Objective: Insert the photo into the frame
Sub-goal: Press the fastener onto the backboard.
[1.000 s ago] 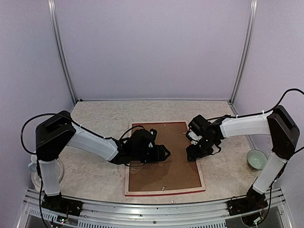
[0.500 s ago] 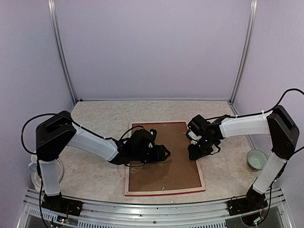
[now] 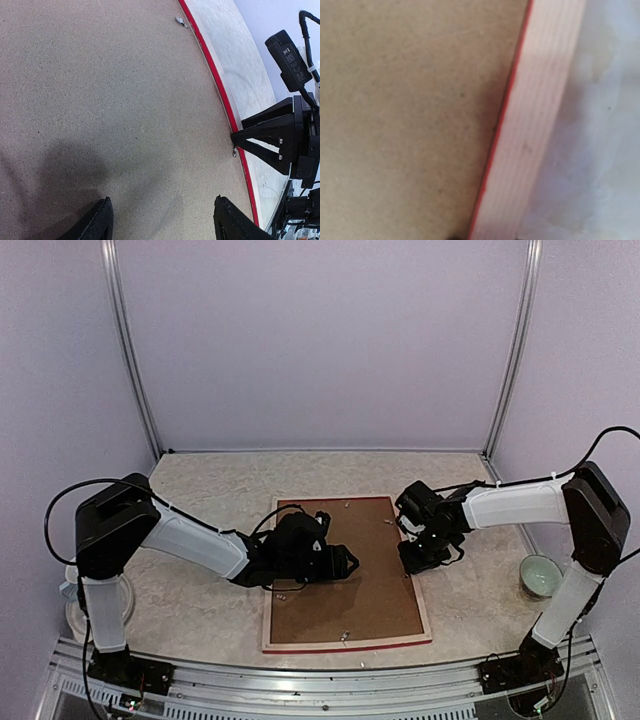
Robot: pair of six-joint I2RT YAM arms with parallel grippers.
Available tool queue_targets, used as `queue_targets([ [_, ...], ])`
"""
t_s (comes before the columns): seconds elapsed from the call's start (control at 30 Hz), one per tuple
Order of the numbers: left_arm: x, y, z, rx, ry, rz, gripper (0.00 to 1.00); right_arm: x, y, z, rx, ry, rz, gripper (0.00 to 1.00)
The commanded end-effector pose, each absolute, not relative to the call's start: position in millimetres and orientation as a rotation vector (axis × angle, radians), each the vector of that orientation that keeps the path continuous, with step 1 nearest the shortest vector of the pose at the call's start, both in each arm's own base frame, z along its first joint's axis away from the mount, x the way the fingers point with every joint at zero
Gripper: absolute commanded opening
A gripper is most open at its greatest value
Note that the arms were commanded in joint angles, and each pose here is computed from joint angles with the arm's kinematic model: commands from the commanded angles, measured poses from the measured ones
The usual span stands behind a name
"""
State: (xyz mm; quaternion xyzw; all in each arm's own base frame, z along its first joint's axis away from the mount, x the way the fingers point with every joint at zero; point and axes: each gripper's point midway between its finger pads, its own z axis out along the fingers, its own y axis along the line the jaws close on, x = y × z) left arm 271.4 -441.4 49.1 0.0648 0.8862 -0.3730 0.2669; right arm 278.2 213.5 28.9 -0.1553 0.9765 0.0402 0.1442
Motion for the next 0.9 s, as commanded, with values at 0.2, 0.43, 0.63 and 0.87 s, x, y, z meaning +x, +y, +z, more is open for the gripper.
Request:
queue_targets([
  [0.2,259,-423,22,0.187,2.486,-0.902,0.69,267,222,25,-0.486,2.842,0.174,0.28],
  [0.43,281,-428,75,0.201,2.354,-0.854,0.72,300,234,73,-0.451,2.748,0.158,0.63],
  [0.63,294,-427,97,0.191,2.302,-0.838,0.73,338,233,82,-0.422,2.723,0.097,0.76],
  [0.87,292,-420,80,0.181,2.333,-0.821,0.73,379,228,79,-0.373,2.717,0.065,0.88],
])
